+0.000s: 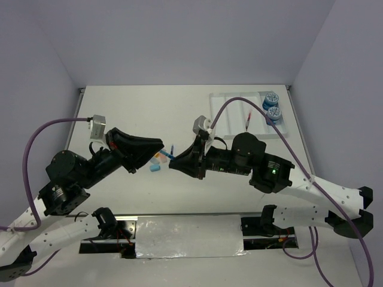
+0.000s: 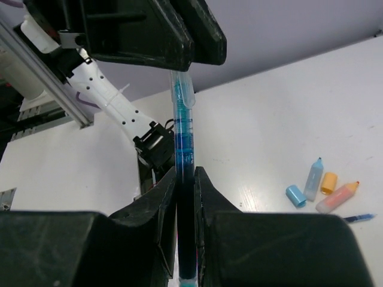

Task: Sort the stationery into containers
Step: Close the pen cap on the pen, then place the pen in the storage box, then pick up the pen cap from the center of the board.

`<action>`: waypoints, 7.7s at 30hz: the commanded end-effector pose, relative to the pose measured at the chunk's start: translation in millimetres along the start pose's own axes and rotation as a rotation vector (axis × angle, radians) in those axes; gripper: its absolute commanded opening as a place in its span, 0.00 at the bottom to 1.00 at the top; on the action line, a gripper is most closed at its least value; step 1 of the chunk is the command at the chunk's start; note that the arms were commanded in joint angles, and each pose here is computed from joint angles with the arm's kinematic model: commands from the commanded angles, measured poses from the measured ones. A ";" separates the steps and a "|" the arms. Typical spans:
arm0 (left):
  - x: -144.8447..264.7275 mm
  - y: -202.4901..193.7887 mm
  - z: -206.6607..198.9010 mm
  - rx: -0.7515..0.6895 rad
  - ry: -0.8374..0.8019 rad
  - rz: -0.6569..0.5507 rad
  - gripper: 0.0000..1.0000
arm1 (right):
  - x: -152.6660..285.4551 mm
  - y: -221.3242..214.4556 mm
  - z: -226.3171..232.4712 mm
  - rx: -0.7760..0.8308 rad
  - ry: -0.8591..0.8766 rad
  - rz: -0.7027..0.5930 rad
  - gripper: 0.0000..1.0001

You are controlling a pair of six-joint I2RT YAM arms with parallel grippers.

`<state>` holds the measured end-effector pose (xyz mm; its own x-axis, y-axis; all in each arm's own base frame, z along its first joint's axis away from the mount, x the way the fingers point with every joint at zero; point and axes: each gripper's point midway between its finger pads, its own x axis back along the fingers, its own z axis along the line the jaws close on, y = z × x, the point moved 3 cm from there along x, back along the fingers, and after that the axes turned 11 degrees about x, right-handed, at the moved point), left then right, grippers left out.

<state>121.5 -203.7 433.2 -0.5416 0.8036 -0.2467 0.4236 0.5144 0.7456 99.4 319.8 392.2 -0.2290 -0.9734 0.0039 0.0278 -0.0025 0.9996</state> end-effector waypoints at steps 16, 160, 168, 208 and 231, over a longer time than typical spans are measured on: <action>-3.4 49.0 -24.7 -0.194 0.058 0.012 0.91 | 20.2 85.5 2.6 0.013 0.005 -0.406 0.00; 118.3 -53.8 187.3 -0.235 1.210 0.110 0.99 | -34.2 -278.6 -256.9 -0.231 -1.022 0.959 0.38; 117.4 -54.0 187.2 -0.243 1.217 0.124 0.99 | -31.7 -302.6 -278.7 -0.203 -1.084 1.062 0.42; 115.3 -52.2 181.8 -0.227 1.157 0.110 0.99 | -45.3 -335.4 -296.6 -0.352 -0.952 1.073 0.42; 106.4 -60.4 183.0 -0.233 1.122 0.156 0.99 | -49.7 -355.6 -279.1 -0.464 -0.887 1.080 0.11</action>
<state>166.4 -85.5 250.1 -0.8846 0.0457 0.4641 0.4563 0.2909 0.8410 387.1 305.1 45.1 -0.4616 -0.0755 0.8839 0.8040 0.3855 0.4527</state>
